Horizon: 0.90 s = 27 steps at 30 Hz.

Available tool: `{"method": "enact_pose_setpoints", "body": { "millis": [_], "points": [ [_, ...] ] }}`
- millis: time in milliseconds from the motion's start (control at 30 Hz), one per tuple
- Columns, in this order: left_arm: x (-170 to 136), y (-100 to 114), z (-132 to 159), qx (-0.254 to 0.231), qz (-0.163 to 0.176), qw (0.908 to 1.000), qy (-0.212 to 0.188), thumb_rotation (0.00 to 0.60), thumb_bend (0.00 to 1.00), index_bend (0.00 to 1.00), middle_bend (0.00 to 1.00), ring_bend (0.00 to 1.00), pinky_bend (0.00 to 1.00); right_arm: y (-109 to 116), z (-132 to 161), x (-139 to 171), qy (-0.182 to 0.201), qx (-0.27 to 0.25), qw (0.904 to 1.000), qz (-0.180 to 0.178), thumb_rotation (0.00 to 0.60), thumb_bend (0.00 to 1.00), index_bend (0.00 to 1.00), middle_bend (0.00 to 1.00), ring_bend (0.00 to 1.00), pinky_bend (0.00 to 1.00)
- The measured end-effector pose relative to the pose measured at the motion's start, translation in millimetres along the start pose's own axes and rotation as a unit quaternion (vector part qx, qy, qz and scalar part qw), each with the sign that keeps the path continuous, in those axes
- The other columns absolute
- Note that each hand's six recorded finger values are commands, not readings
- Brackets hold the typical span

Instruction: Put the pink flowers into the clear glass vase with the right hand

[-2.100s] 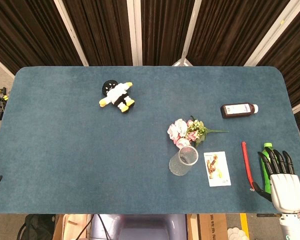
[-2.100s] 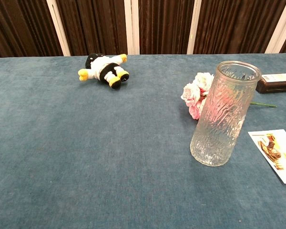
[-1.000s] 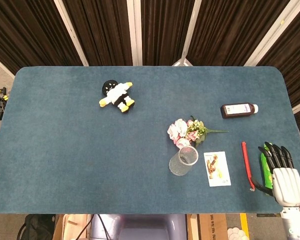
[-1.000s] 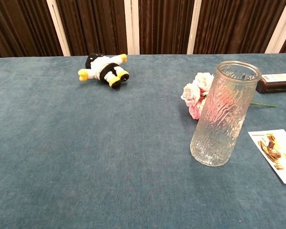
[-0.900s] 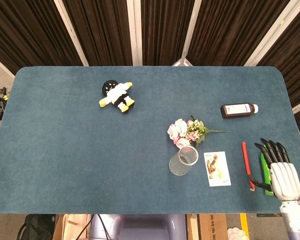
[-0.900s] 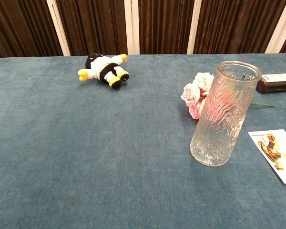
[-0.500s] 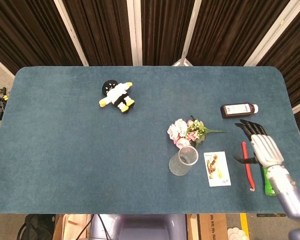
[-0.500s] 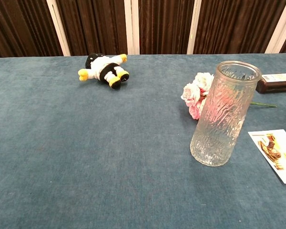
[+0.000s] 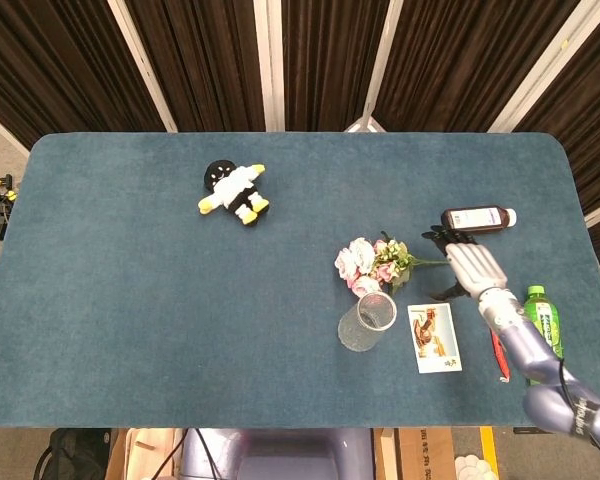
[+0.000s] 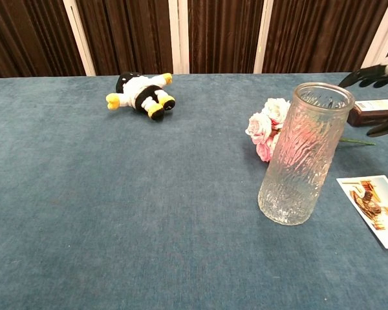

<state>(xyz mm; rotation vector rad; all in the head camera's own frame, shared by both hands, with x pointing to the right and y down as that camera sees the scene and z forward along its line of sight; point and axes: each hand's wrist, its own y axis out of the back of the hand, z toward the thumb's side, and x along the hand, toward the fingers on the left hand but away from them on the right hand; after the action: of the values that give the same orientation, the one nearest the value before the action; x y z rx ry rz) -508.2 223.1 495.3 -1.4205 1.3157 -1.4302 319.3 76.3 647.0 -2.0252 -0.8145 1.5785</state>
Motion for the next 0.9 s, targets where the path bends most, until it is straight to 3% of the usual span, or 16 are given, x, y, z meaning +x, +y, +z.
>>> {"method": "enact_pose_setpoints", "body": {
  "millis": [767,900],
  "points": [
    [4,-10,4,0.015,-0.01,0.9998,0.008,0.6,0.27,0.14,0.0,0.0,0.02,-44,55,-65,0.027,0.032,0.9985,0.035,0.6,0.2,0.13,0.07,0.0,0.0],
    [5,-12,5,0.014,-0.011,0.9998,0.008,0.6,0.27,0.14,0.0,0.0,0.02,-49,60,-71,0.025,0.031,0.9986,0.034,0.6,0.2,0.14,0.09,0.04,0.0]
  ]
}}
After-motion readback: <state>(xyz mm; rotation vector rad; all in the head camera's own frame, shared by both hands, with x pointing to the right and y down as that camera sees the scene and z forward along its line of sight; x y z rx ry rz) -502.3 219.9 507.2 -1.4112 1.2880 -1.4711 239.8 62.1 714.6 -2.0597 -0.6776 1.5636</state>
